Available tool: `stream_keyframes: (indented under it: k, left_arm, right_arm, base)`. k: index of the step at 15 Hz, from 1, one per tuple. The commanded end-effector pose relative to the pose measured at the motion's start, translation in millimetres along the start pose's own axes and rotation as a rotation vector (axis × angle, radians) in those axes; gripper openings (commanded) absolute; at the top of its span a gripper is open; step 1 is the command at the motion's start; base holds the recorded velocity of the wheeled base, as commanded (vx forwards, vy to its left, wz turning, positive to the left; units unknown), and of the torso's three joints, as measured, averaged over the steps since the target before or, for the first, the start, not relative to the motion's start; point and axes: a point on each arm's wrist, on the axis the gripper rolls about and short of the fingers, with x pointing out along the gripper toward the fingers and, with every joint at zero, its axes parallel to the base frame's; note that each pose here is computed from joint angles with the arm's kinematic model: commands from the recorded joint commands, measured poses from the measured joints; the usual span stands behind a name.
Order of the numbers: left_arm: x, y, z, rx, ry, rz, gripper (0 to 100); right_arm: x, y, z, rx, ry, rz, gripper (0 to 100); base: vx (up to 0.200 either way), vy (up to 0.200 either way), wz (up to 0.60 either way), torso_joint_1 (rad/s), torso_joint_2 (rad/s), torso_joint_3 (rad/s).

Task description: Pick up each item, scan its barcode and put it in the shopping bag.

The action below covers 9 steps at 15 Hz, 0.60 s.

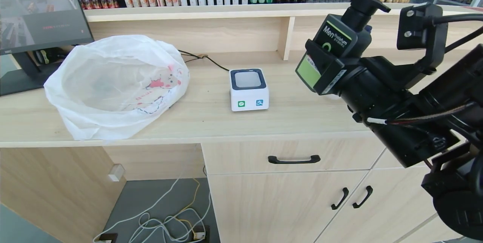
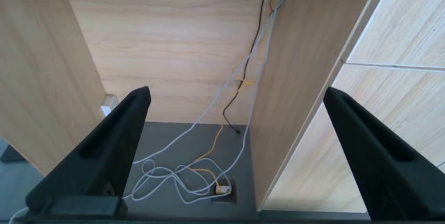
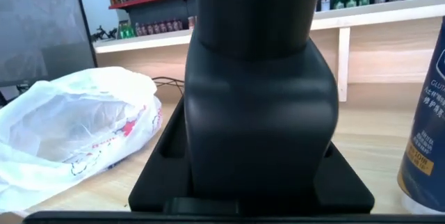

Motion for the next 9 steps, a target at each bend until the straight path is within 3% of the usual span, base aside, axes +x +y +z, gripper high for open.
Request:
stream_keyframes:
  k: [1,6,9]
  left_arm:
    - [0.0,0.0,0.0,0.0,0.0,0.002,100]
    - [0.0,0.0,0.0,0.0,0.0,0.0,100]
    - [0.0,0.0,0.0,0.0,0.0,0.0,100]
  right_arm:
    - [1.1,-0.7,-5.6,-0.002,-0.006,-0.004,0]
    - [1.0,-0.7,-8.0,0.005,-0.033,-0.006,0]
    - [0.6,-11.5,-2.7,-0.007,-0.054,-0.036,0]
  base:
    - [0.0,0.0,0.0,0.0,0.0,0.0]
    - [0.0,0.0,0.0,0.0,0.0,0.0]
    - [0.0,0.0,0.0,0.0,0.0,0.0]
